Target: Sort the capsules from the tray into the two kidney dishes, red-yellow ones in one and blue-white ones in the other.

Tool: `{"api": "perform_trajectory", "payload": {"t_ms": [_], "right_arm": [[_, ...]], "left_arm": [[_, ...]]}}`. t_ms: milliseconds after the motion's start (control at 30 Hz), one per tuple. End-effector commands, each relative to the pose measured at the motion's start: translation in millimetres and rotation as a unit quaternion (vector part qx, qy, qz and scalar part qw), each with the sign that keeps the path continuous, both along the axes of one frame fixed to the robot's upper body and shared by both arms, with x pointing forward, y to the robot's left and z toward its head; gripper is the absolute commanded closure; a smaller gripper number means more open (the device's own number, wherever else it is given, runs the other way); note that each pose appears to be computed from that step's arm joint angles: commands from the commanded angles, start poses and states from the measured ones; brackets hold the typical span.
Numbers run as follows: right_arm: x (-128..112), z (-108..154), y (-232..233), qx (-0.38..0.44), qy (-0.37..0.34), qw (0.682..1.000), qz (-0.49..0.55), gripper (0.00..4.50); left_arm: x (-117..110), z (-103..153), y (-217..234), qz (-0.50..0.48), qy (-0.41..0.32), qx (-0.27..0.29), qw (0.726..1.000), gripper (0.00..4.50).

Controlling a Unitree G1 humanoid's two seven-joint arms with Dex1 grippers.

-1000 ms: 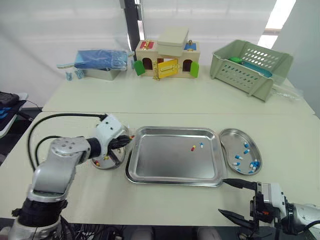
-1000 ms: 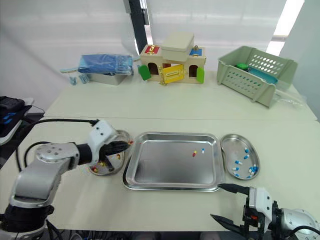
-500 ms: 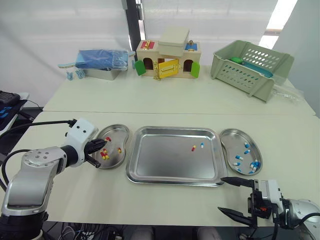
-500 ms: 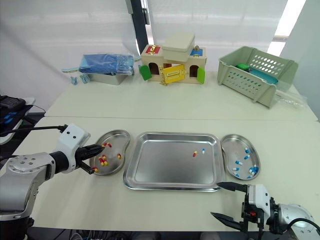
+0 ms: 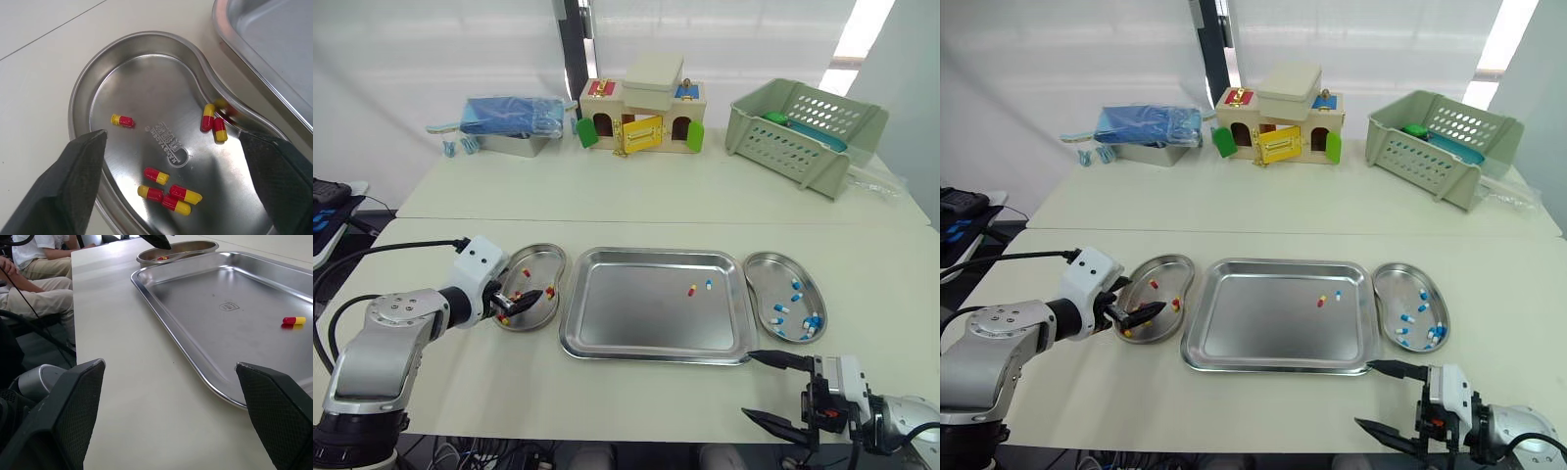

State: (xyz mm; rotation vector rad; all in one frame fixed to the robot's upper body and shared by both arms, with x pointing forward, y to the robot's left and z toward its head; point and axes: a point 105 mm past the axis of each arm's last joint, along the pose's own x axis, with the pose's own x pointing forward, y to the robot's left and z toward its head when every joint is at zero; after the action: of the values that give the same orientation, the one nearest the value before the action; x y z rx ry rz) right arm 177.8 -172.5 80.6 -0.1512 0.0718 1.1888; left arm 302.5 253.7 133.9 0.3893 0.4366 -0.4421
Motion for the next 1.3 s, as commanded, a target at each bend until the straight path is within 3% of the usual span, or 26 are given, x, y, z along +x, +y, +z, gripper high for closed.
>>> {"api": "perform_trajectory", "payload": {"t_ms": [33,400,667,1033,1167,1300], "right_arm": [[3.7,20.9,-15.1,0.013,-0.023,0.999,-0.038,0.00],[-7.9,12.5,-56.0,-0.011,0.008,0.996,-0.091,0.00],[-5.0,14.3,-59.3,-0.021,0.009,0.995,-0.099,0.00],[-1.1,21.6,-54.4,-0.017,0.002,0.995,-0.102,0.00],[-2.6,22.8,-43.0,0.000,0.001,0.994,-0.108,0.00],[-7.0,27.3,-31.9,0.016,-0.004,0.993,-0.116,0.00]], "left_arm": [[0.6,19.8,15.3,0.015,-0.032,-0.009,0.999,0.01],[-7.6,54.2,151.3,0.172,-0.057,0.073,0.981,0.01],[-14.5,62.6,182.8,0.204,-0.062,0.089,0.973,0.01],[-5.8,50.4,157.9,0.157,-0.053,0.065,0.984,0.01],[9.4,42.6,71.3,-0.010,-0.052,0.003,0.999,0.01],[19.2,38.3,15.3,-0.089,-0.059,-0.030,0.994,0.01]]}}
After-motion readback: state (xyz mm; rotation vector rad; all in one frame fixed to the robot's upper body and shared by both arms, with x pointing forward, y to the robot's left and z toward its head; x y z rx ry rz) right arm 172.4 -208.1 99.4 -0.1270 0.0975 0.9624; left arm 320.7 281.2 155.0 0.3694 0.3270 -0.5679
